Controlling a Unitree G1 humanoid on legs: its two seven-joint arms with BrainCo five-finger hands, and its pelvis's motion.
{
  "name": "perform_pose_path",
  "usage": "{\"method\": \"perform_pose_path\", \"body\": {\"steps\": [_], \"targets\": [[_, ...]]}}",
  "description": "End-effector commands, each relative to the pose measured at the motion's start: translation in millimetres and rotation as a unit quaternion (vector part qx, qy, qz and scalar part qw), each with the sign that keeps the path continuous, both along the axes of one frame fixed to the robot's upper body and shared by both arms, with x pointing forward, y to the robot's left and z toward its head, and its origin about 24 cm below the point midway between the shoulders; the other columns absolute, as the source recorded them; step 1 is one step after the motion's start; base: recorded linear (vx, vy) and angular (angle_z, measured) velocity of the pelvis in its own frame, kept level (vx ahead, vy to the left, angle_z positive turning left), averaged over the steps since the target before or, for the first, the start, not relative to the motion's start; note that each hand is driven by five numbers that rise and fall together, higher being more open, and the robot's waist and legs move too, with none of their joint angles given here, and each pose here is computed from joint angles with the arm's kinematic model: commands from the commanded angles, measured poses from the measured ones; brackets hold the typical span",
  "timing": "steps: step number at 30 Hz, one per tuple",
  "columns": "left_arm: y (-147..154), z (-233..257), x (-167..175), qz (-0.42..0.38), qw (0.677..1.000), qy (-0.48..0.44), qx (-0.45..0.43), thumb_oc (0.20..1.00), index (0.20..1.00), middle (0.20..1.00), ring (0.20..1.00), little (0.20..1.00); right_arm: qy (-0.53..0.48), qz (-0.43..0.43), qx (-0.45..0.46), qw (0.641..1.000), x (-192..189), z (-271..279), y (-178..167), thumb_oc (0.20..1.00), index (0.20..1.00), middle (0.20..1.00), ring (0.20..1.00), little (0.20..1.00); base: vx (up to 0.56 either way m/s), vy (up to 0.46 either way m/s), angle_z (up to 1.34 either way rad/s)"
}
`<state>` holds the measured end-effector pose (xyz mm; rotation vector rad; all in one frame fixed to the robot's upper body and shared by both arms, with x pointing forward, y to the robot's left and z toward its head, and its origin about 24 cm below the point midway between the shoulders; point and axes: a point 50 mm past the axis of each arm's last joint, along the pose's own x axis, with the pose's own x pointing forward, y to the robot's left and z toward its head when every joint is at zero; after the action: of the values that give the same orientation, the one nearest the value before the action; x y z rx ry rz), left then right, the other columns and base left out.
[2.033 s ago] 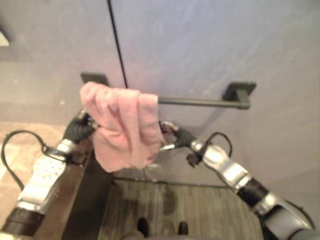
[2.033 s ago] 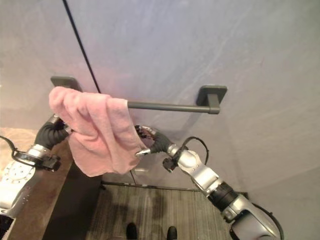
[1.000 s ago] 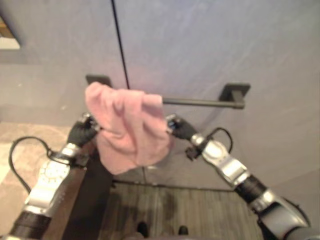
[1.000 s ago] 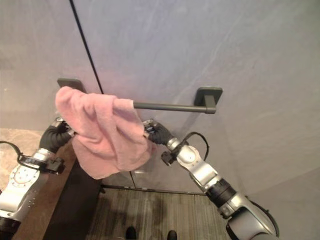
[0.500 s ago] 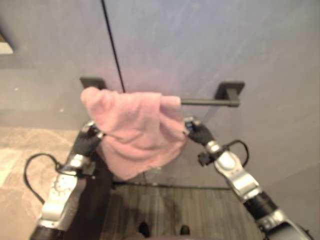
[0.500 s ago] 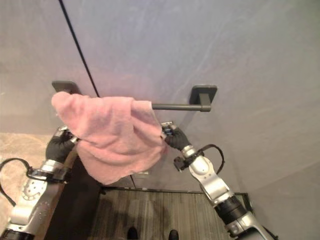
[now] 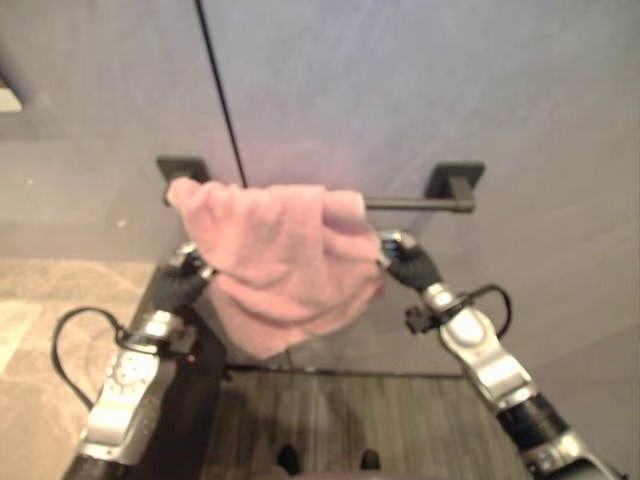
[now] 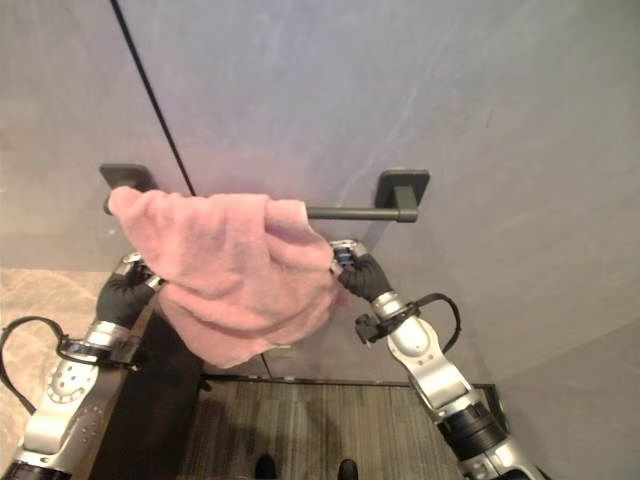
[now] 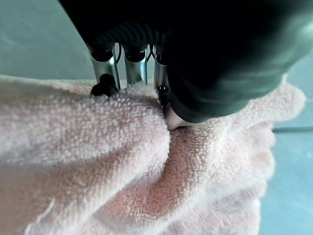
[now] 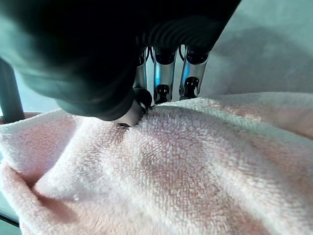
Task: Put brush and paste in cup on sink, flatten towel.
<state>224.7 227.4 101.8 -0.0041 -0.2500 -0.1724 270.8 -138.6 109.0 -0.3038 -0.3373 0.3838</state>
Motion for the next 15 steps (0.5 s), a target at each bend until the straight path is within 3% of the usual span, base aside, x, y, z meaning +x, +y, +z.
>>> {"method": "perform_pose_path", "body": {"steps": [1, 2, 3, 4, 5, 9, 10, 11, 15], "targets": [[1, 9, 3, -0.009, 0.999, -0.028, 0.014, 0.2, 0.2, 0.2, 0.2, 0.2, -0.075, -0.017, 0.06, 0.995, -1, 28, -4, 0.2, 0.2, 0.2, 0.2, 0.2, 0.01, -0.001, 0.03], [3, 8, 2, -0.007, 0.999, -0.025, 0.032, 0.2, 0.2, 0.2, 0.2, 0.2, -0.068, -0.012, 0.061, 0.996, -1, 26, -3, 0.2, 0.2, 0.2, 0.2, 0.2, 0.02, 0.001, 0.03], [4, 5, 1, -0.004, 0.999, -0.018, 0.028, 0.344, 0.344, 0.344, 0.344, 0.344, -0.067, -0.01, 0.057, 0.996, -2, 25, -3, 0.2, 0.2, 0.2, 0.2, 0.2, 0.0, 0.0, 0.0], [4, 5, 1, -0.004, 0.999, -0.018, 0.028, 0.388, 0.388, 0.388, 0.388, 0.388, -0.067, -0.01, 0.057, 0.996, -2, 25, -3, 0.2, 0.2, 0.2, 0.2, 0.2, 0.0, 0.0, 0.0], [9, -1, -1, 0.003, 1.0, -0.005, 0.004, 0.498, 0.498, 0.498, 0.498, 0.498, -0.066, -0.006, 0.052, 0.996, -4, 25, -4, 0.2, 0.2, 0.2, 0.2, 0.2, 0.0, 0.0, 0.0], [19, -12, -3, 0.025, 0.999, 0.022, -0.028, 0.627, 0.627, 0.627, 0.627, 0.627, -0.06, -0.006, 0.056, 0.997, -3, 23, -4, 0.2, 0.2, 0.2, 0.2, 0.2, 0.0, 0.0, 0.0], [25, -18, -2, 0.042, 0.997, 0.031, -0.062, 0.959, 0.959, 0.959, 0.959, 0.959, -0.067, 0.001, 0.05, 0.997, 0, 27, -1, 0.2, 0.2, 0.2, 0.2, 0.2, 0.0, 0.0, 0.0], [25, -18, -2, 0.042, 0.997, 0.031, -0.062, 1.0, 1.0, 1.0, 1.0, 1.0, -0.067, 0.002, 0.05, 0.996, 0, 27, -1, 0.2, 0.2, 0.2, 0.2, 0.2, 0.0, 0.0, 0.0], [30, -13, 3, 0.048, 0.995, 0.022, -0.082, 1.0, 1.0, 1.0, 1.0, 1.0, -0.075, 0.012, 0.047, 0.996, 5, 33, 5, 0.2, 0.2, 0.2, 0.2, 0.2, 0.0, 0.0, 0.0]]}}
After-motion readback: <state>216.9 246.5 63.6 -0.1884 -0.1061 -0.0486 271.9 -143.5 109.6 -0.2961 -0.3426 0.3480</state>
